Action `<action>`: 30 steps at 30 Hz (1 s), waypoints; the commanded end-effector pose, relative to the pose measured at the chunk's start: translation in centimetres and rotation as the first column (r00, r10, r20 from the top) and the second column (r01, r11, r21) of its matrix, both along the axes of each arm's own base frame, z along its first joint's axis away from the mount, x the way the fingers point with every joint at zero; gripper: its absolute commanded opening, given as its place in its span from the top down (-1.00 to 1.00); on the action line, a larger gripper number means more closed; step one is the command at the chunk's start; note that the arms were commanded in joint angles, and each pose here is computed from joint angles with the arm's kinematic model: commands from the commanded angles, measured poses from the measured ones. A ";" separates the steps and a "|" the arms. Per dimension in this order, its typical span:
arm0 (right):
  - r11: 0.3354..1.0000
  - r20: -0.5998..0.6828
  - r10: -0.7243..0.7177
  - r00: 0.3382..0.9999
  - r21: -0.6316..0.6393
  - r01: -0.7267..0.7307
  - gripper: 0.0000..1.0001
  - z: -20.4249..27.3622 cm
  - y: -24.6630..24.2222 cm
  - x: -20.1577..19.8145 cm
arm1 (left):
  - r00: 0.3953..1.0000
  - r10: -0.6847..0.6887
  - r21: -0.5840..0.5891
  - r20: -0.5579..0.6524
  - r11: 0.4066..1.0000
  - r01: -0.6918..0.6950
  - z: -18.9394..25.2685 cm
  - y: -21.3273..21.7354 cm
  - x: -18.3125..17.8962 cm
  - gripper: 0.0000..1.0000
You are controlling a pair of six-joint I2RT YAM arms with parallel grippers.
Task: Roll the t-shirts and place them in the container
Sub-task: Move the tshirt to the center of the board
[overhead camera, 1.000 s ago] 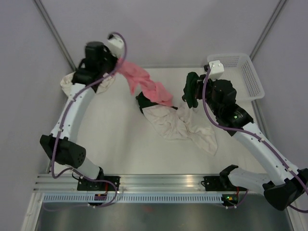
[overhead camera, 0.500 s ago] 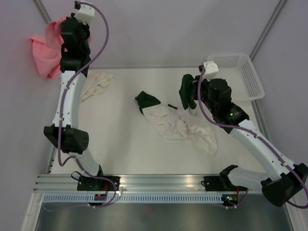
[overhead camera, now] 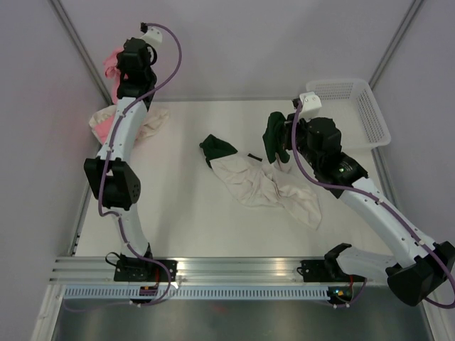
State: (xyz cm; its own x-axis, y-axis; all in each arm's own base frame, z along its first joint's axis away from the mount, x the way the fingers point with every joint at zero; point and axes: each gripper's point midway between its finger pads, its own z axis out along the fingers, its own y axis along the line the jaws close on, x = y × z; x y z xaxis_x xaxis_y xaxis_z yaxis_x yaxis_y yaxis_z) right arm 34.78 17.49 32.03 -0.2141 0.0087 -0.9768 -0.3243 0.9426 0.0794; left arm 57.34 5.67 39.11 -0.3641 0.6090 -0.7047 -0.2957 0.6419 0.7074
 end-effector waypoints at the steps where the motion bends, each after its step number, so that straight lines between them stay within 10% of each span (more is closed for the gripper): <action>1: 0.999 0.032 0.013 0.999 0.039 -0.015 0.99 1.0 0.3 0.0 | 0.991 0.075 0.041 0.109 0.996 -0.079 3.0 0.9 0.1 0.95; 13: 0.999 -0.018 0.039 0.999 0.002 -0.039 0.99 -0.8 0.9 0.1 | 0.944 0.330 0.152 0.031 0.932 -0.330 -4.9 10.9 4.4 0.85; 15: 0.996 -0.053 -0.084 0.995 -0.013 0.084 0.89 -1.9 -0.9 0.9 | 0.932 0.360 0.160 -0.049 0.924 -0.348 -8.5 12.6 4.7 0.05; 16: 0.988 -0.069 -0.151 0.986 -0.038 0.148 0.88 -2.5 -1.7 1.7 | 0.918 0.383 0.168 -0.105 0.916 -0.363 -10.3 13.7 4.3 -0.89; 18: 0.964 -0.104 -0.259 0.960 -0.085 0.251 0.95 -3.6 -3.3 2.3 | 0.898 0.409 0.125 -0.164 0.911 -0.392 -12.6 14.1 3.2 -0.99; 24: 0.989 -0.121 -0.144 0.982 -0.038 0.140 1.00 -3.8 -0.6 3.1 | 0.913 -0.078 -0.400 -0.400 0.912 -0.097 -19.1 4.1 -0.9 -1.00; 28: 0.996 -0.102 -0.084 0.991 -0.008 0.083 0.99 -2.9 0.3 2.7 | 0.700 -0.616 -0.639 -0.361 0.710 0.296 -18.9 -10.5 -6.9 -1.00; 30: 0.994 -0.097 -0.114 0.989 -0.013 0.113 0.99 -2.8 -0.3 2.8 | 0.570 -0.689 -0.606 -0.448 0.703 0.374 -22.0 -14.4 -10.1 -0.99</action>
State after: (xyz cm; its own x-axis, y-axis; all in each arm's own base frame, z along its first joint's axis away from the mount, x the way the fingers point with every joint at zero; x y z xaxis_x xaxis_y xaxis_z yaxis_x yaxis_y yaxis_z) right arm 37.42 16.97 25.59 -0.3862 -0.0287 -0.9220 -0.1989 0.9786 0.0528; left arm 52.61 3.86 16.04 -0.6500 0.4731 -0.5947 0.2590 0.8736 0.4119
